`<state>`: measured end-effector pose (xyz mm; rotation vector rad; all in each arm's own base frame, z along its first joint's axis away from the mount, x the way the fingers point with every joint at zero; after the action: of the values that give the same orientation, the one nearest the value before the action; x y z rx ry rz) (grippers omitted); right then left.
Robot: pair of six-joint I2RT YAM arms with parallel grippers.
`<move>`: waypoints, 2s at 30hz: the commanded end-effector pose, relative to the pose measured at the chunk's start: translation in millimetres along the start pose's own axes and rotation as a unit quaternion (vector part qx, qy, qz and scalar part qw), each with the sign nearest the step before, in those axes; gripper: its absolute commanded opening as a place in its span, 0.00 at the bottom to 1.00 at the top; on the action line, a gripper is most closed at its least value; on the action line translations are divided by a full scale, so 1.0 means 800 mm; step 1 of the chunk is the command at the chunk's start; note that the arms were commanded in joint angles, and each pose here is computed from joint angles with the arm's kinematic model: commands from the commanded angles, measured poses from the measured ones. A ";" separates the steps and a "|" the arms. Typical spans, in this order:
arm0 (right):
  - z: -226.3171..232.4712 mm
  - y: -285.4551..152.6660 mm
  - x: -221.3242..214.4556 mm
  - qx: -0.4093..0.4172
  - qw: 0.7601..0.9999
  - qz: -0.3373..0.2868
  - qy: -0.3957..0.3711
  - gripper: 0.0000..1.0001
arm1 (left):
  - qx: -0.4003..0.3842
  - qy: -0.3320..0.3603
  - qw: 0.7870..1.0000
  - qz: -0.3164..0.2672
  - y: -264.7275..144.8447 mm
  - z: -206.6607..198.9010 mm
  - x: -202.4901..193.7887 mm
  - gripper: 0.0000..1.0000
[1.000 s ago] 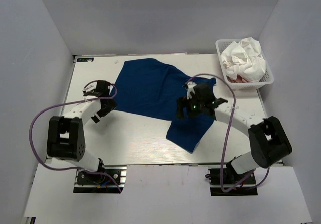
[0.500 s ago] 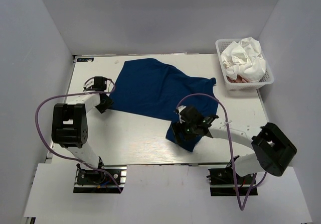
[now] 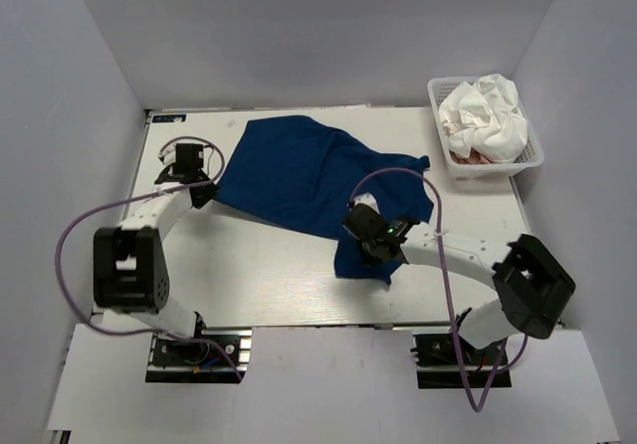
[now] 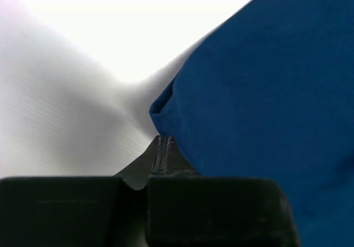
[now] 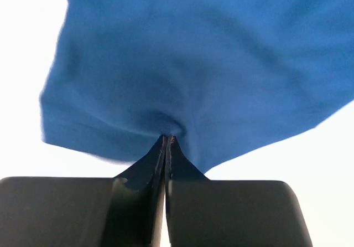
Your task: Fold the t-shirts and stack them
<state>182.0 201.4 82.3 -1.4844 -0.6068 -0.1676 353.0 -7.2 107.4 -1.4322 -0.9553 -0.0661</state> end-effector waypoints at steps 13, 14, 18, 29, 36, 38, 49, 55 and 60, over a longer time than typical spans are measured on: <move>-0.067 -0.323 0.196 0.084 0.874 -0.466 0.111 0.00 | -0.196 -0.069 0.937 -0.280 -0.275 -0.024 0.133 0.00; -0.065 -0.323 0.191 0.092 0.876 -0.464 0.096 0.00 | -0.183 -0.064 0.946 -0.260 -0.269 -0.021 0.125 0.26; -0.074 -0.299 0.164 0.078 0.893 -0.434 0.092 0.00 | -0.192 -0.032 0.967 -0.163 -0.221 -0.032 0.085 1.00; -0.067 -0.174 0.101 0.001 0.955 -0.286 0.083 0.00 | -0.303 0.051 0.948 0.082 -0.132 -0.059 -0.098 1.00; -0.071 -0.153 0.089 -0.003 0.958 -0.271 0.093 0.00 | -0.230 0.122 0.954 0.149 -0.097 -0.073 -0.164 1.00; -0.074 -0.151 0.087 -0.007 0.959 -0.267 0.092 0.00 | -0.199 0.141 0.956 0.162 -0.089 -0.072 -0.176 1.00; -0.086 -0.141 0.080 -0.015 0.959 -0.263 0.102 0.00 | -0.057 0.216 0.960 0.167 -0.064 -0.085 -0.212 0.62; -0.090 -0.139 0.080 -0.015 0.958 -0.267 0.105 0.00 | 0.019 0.257 0.951 0.172 -0.047 -0.071 -0.237 0.42; -0.092 -0.136 0.081 -0.015 0.959 -0.265 0.102 0.00 | 0.053 0.269 0.947 0.167 -0.038 -0.074 -0.236 0.00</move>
<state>201.2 134.0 201.7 -1.3268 -0.8077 -0.6963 262.5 -176.4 60.0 -1.5006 -0.3469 -0.2243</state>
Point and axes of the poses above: each gripper's point midway between its finger pads, its own y axis out along the fingers, its own z axis along the line the jaws close on, x = y × z, the point moved 5 cm from there along -y, back along the fingers, and after that the axes turned 8 degrees about y, right-handed, at the moved point
